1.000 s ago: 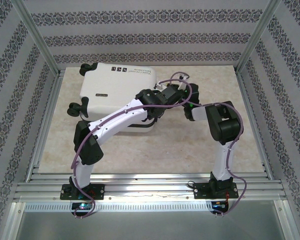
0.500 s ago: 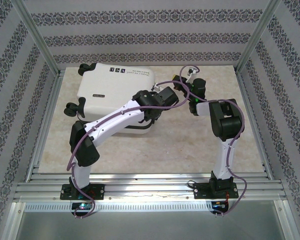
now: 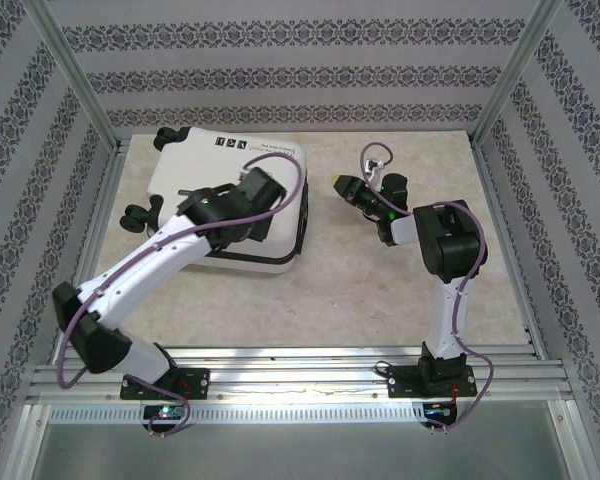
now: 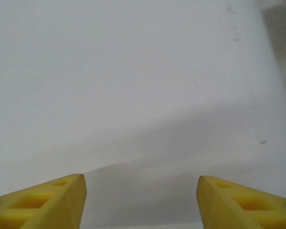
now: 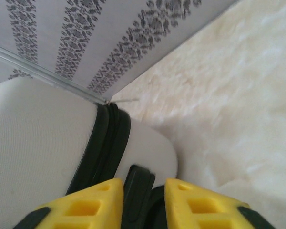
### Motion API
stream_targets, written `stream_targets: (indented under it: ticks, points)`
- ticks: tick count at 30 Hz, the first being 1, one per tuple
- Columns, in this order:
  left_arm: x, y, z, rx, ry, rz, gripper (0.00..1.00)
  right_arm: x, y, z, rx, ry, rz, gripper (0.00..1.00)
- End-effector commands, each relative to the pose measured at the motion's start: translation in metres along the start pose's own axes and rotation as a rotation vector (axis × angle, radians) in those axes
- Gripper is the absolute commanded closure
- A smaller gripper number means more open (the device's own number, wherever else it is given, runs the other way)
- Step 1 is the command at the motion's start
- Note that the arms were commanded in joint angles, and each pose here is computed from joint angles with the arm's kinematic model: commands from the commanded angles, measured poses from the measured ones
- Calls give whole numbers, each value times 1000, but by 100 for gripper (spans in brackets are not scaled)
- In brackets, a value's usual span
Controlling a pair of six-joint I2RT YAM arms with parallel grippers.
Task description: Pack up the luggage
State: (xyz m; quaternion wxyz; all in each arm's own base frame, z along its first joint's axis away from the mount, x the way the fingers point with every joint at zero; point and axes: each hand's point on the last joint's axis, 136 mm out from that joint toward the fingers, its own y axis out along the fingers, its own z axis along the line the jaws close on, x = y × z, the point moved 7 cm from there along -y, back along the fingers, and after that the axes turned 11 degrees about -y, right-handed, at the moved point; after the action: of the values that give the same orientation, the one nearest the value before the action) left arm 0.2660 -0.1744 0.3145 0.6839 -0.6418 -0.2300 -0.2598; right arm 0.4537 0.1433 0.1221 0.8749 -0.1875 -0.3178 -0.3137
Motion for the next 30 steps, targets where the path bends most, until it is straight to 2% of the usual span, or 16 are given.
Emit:
stream_targets:
  ticks: [1, 4, 9, 13, 27, 30]
  points:
    - [-1, -6, 23, -12, -129, -58, 34, -15, 5, 17, 87, 31, 50, 56]
    - [-12, -12, 55, 18, -250, -93, 33, -29, 10, 22, 116, 53, 97, 47]
    - [-29, -31, 86, 3, -365, -165, 32, -43, 13, 23, 124, 71, 145, 45]
    - [-41, -42, 103, 60, -397, -179, 31, -54, 15, 19, 118, 94, 170, 45]
    - [-59, -29, 110, 70, -437, -144, 31, -73, 28, 23, 143, 112, 221, 45]
    - [-60, -24, 108, 64, -435, -130, 31, -73, 29, 21, 142, 116, 221, 50]
